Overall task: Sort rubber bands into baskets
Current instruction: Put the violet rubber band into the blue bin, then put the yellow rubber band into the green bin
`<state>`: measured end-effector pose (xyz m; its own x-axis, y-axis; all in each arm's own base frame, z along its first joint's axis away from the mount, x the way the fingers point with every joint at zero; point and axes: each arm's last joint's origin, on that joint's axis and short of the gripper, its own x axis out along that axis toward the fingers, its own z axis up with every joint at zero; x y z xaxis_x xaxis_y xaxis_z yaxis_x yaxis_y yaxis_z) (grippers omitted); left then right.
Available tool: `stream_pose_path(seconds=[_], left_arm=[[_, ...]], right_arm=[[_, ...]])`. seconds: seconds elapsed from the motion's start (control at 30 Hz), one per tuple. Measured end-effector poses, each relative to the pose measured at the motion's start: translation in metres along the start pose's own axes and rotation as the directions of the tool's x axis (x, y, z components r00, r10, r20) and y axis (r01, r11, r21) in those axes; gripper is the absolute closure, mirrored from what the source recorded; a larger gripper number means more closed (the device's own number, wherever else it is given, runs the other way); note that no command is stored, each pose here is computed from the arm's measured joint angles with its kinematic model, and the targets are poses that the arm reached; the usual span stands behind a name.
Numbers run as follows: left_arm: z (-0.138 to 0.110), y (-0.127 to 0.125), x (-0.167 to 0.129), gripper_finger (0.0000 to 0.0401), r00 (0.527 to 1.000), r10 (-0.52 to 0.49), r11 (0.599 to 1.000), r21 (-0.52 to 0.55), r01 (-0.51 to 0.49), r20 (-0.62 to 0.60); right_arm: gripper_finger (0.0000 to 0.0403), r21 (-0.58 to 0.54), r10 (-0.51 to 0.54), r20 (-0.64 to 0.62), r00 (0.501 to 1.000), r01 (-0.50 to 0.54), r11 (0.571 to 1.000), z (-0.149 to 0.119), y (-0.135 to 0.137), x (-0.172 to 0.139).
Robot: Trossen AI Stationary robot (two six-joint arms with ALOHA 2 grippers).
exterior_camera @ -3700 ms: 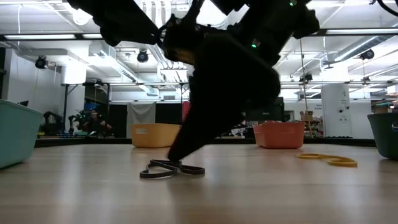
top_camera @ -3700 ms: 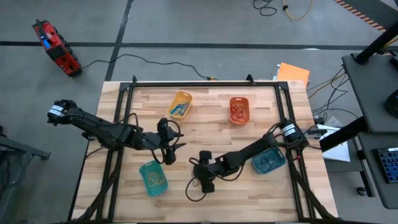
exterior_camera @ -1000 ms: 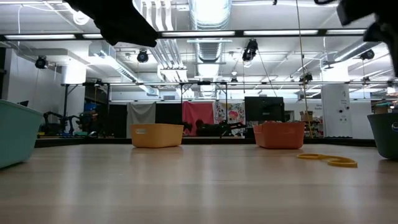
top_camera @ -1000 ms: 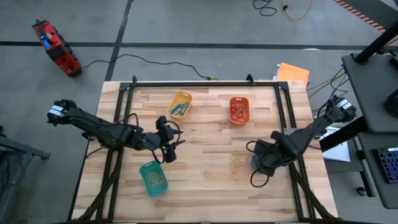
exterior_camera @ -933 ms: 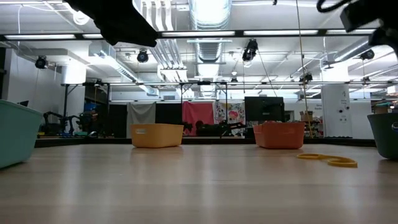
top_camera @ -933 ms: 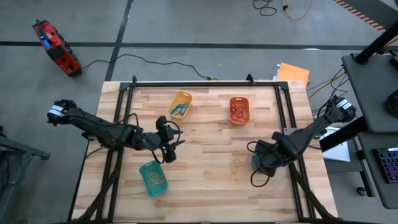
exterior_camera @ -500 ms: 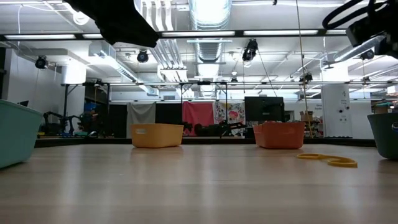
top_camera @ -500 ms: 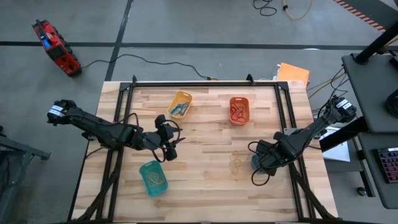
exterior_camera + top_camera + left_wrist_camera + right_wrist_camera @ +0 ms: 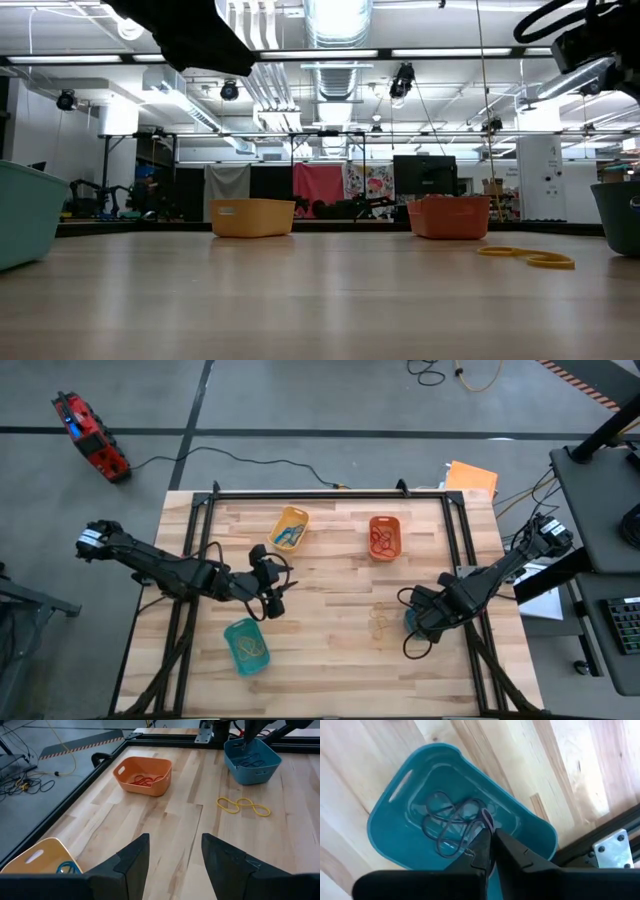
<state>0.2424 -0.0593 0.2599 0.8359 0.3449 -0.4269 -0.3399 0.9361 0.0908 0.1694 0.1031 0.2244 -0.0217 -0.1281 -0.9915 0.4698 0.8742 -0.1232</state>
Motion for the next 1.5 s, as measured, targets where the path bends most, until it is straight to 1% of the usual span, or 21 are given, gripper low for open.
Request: stream_pose_path(seconds=[0.17,0.5,0.6,0.67,0.83,0.97,1.03,1.13,1.3,1.4,1.5], left_arm=[[0.000,0.000,0.000,0.0236,1.000,0.000,1.000,0.000,0.000,0.000],[0.000,0.000,0.000,0.0236,1.000,0.000,1.000,0.000,0.000,0.000],[0.000,0.000,0.000,0.0236,1.000,0.000,1.000,0.000,0.000,0.000],[0.000,0.000,0.000,0.0236,1.000,0.000,1.000,0.000,0.000,0.000],[0.000,0.000,0.000,0.0236,1.000,0.000,1.000,0.000,0.000,0.000],[0.000,0.000,0.000,0.0236,1.000,0.000,1.000,0.000,0.000,0.000],[0.000,0.000,0.000,0.0236,1.000,0.001,1.000,0.000,-0.001,-0.001],[0.000,0.000,0.000,0.0236,1.000,0.001,1.000,-0.001,-0.001,0.000],[0.001,0.000,0.000,0.0236,1.000,-0.002,1.000,-0.007,0.002,0.007],[0.001,-0.001,0.001,0.0236,1.000,-0.003,1.000,-0.010,0.003,0.011],[0.000,-0.002,0.004,0.0236,1.000,-0.002,1.000,-0.008,0.002,0.008]], right_arm=[[0.0368,0.011,0.004,0.002,1.000,-0.004,1.000,0.000,0.001,0.000],[0.0286,0.027,0.007,0.014,1.000,-0.008,1.000,0.001,0.001,0.000],[0.0269,0.028,0.004,0.024,1.000,-0.005,1.000,0.001,0.001,0.000],[0.0260,0.029,-0.005,0.058,0.998,0.003,1.000,0.003,0.001,0.000],[0.0249,0.008,0.026,0.219,0.975,-0.029,1.000,0.011,0.009,-0.001],[0.0244,-0.018,0.042,0.394,0.918,-0.038,0.999,0.023,0.015,-0.004],[0.0242,-0.018,0.053,0.443,0.895,-0.050,0.999,0.030,0.016,-0.006],[0.0240,-0.045,0.090,0.484,0.870,-0.078,0.996,0.040,0.020,-0.006],[0.0238,-0.122,0.121,0.511,0.851,-0.067,0.990,0.055,0.031,0.002],[0.0238,-0.123,0.104,0.484,0.869,-0.050,0.991,0.062,0.036,0.014],[0.0238,-0.073,0.079,0.429,0.900,-0.053,0.996,0.070,0.038,0.028]])
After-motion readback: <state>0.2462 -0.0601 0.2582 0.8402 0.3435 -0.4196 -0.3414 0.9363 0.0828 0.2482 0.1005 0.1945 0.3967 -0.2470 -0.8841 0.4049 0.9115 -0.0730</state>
